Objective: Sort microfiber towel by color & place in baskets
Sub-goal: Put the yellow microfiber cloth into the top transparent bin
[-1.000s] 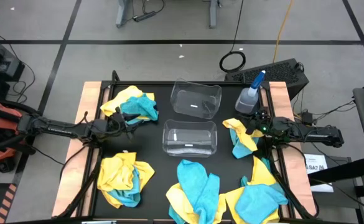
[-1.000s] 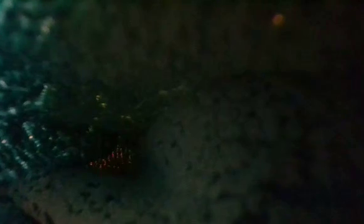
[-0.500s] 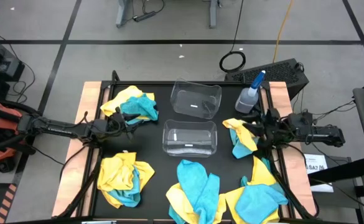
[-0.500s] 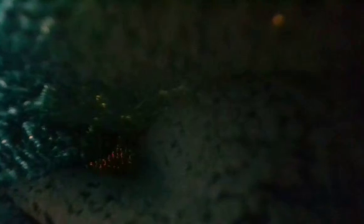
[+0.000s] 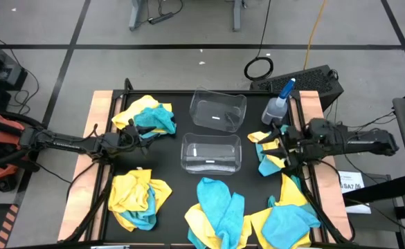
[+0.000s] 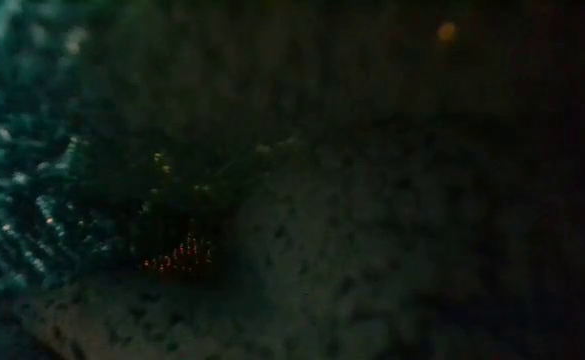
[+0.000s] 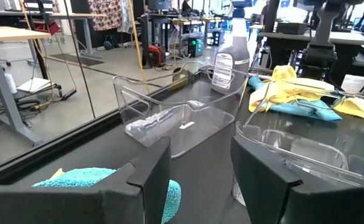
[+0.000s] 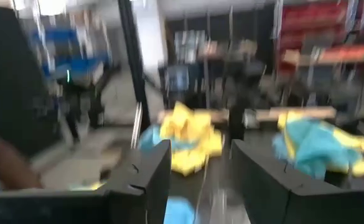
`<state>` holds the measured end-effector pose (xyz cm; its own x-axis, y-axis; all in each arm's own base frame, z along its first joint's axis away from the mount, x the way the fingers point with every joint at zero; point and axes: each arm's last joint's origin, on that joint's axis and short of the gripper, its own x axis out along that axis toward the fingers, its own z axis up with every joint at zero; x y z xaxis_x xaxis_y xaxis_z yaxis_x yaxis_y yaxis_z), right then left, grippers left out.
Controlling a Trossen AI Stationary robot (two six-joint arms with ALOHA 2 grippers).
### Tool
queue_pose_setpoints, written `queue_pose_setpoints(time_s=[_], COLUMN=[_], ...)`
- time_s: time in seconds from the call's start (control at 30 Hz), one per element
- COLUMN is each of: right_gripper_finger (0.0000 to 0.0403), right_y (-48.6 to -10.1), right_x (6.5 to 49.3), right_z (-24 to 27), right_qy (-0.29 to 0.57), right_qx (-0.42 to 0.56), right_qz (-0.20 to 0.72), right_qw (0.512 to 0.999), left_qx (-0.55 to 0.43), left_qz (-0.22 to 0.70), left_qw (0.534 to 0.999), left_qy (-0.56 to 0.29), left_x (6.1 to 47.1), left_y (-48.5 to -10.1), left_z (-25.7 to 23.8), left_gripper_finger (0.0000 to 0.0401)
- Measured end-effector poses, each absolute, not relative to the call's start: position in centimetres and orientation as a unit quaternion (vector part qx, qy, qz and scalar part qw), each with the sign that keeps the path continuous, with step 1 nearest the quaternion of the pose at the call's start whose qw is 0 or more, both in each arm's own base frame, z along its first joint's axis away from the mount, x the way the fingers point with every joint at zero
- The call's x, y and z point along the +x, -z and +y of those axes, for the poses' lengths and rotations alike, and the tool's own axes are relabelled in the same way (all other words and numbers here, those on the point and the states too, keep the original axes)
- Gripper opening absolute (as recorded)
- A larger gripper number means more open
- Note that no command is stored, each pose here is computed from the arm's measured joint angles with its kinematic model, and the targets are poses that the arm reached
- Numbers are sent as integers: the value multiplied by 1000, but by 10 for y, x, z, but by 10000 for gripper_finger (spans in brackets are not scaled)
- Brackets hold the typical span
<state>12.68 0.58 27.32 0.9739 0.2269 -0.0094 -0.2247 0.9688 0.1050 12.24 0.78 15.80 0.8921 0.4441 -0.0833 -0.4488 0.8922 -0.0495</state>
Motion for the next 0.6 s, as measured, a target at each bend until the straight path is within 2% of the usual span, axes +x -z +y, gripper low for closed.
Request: queue_pose_setpoints(time_s=[0.23, 0.4, 0.5, 0.6], right_gripper_finger=[160, 160, 160, 160], right_y=[-281, -262, -249, -249], right_x=[149, 154, 152, 154], right_z=[7, 7, 5, 4], right_qy=[-119, -128, -100, -86], right_qx=[4, -25, -27, -28], right_qz=[211, 321, 389, 387], right_qw=[970, 938, 915, 917], left_qx=[-34, -34, -34, -34], left_qz=[35, 35, 35, 35], left_qw=[972, 972, 972, 972], left_qy=[-230, -229, -229, -229], left_x=[122, 122, 122, 122], left_y=[-158, -158, -158, -158], left_z=[8, 8, 8, 8], left_gripper_finger=[173, 173, 173, 173])
